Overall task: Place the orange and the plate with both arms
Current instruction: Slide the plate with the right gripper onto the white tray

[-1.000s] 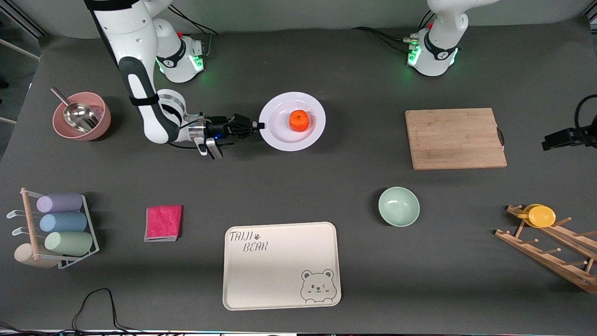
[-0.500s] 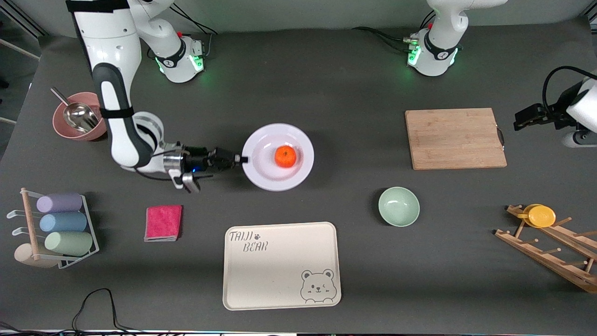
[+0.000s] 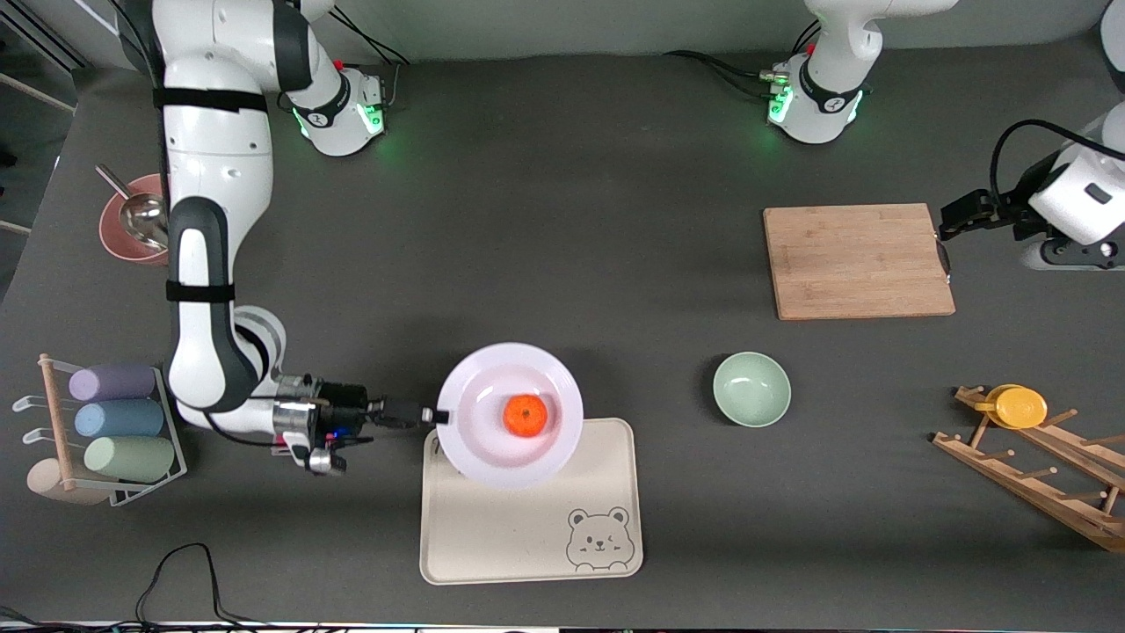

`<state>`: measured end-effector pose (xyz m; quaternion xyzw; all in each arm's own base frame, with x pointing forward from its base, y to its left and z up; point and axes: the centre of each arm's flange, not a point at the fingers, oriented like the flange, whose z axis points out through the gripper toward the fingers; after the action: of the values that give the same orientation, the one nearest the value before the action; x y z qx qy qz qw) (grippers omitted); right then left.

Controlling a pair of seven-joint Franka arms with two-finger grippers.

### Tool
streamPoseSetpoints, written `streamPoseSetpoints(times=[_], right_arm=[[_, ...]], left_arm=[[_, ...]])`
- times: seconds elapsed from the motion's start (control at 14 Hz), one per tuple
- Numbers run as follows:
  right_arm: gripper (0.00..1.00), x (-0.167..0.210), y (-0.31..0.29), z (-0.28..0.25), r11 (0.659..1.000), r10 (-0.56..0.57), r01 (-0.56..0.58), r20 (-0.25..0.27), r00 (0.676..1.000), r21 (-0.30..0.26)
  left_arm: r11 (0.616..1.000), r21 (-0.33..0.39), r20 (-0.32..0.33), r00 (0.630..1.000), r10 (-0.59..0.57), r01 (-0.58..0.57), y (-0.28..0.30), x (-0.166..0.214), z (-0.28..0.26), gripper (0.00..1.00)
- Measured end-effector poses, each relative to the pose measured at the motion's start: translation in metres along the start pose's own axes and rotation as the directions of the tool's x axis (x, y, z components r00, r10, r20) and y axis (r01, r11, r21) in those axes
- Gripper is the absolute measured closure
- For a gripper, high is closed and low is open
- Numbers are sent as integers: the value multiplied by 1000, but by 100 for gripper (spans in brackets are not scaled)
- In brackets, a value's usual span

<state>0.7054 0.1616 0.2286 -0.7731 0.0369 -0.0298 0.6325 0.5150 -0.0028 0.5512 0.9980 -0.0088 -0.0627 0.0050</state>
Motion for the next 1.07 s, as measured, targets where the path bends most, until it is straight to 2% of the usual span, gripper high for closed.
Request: streamPoseSetpoints(times=[0.07,0.21,0.43,0.86,1.07], right_arm=[[96,10,4,9,1000,2,-1,-5,1000,25],[96,20,19,27,999,-4,4,8,1000,32],[96,21,50,39,1000,7,-7,10,1000,2],[96,15,108,50,997,-21,18,-39,999,-74],[96,12,124,49,995,-38,34,-38,999,-89]], left_arm=[[1000,0,3,1000,-1,1,1,0,1,0],[1000,0,11,1000,-2,2,1,-1,5,0],[1000,-1,21,1000,0,0,-1,-1,10,0],[1000,-19,19,1000,6,-6,-3,-1,10,0],[999,-32,17,1000,5,-4,-5,-1,9,0]])
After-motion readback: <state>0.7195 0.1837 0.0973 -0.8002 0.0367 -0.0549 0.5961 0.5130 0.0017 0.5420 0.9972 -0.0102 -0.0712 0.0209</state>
